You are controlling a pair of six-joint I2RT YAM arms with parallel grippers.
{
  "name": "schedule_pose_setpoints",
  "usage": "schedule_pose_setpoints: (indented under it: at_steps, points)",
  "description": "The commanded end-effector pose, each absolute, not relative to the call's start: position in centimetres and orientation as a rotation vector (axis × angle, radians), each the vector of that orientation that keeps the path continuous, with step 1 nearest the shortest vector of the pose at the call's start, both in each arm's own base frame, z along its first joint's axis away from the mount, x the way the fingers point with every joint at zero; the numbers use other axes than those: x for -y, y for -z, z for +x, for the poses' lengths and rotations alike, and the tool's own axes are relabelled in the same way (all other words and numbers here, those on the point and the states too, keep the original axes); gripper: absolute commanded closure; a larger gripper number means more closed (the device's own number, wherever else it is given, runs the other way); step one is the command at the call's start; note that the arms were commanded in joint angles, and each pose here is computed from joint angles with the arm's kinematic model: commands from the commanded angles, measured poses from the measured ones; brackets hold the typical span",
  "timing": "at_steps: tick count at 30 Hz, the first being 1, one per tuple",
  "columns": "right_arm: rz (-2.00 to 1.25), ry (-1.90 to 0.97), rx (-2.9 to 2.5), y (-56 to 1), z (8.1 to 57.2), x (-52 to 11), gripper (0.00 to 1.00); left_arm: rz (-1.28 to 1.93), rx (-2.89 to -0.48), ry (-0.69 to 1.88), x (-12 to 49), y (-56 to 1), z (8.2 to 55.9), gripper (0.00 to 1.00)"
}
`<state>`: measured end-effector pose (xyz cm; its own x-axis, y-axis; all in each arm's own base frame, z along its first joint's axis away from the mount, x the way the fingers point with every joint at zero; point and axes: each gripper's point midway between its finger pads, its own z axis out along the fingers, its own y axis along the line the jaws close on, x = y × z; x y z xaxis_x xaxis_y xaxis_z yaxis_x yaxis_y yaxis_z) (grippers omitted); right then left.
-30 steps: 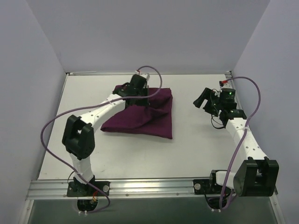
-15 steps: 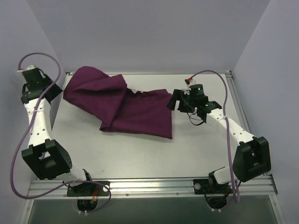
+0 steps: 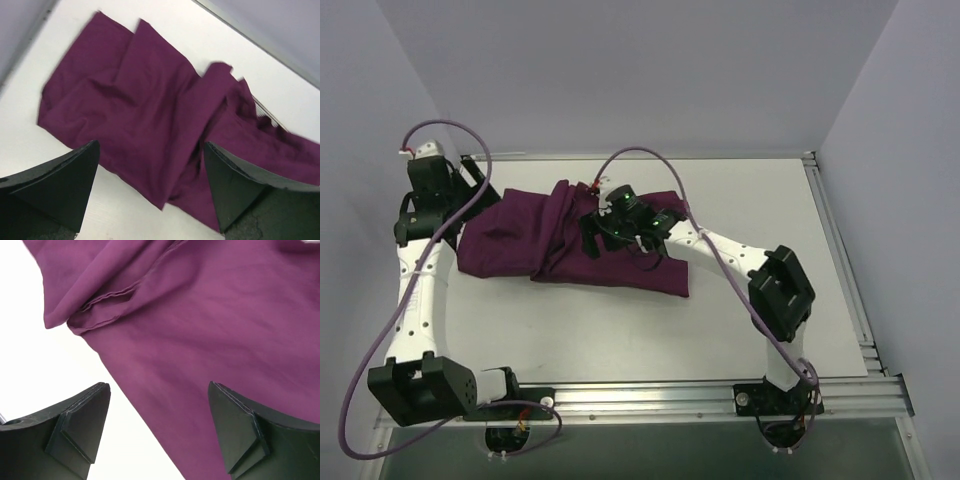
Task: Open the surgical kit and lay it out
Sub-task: Open the surgical kit at the center of the board.
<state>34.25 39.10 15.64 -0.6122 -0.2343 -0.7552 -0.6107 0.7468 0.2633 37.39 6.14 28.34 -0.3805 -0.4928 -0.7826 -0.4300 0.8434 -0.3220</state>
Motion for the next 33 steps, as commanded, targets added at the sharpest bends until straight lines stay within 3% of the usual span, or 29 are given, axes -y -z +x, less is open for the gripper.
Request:
schedule_pose_setpoints:
  at_steps: [1, 7, 14, 33]
  points:
    - [-0.739, -0.645, -2.188, -15.2, 34.1, -42.0, 0.2, -0.58, -2.022, 0.155, -2.5, -28.8, 35.9, 0.06]
    - [-0.578, -0.714, -2.166, -15.5, 35.4, -48.1, 0.21, -0.586, -2.034, 0.177, -1.3, -25.7, 33.4, 0.06]
    - [-0.155, -0.642, -2.154, -15.0, 39.2, -49.0, 0.2, -0.537, -2.013, 0.189, -1.0, -27.3, 32.4, 0.06]
    - [-0.024, -0.632, -2.236, -8.9, 42.2, -49.3, 0.39, -0.469, -2.002, 0.286, 0.6, -28.6, 32.7, 0.06]
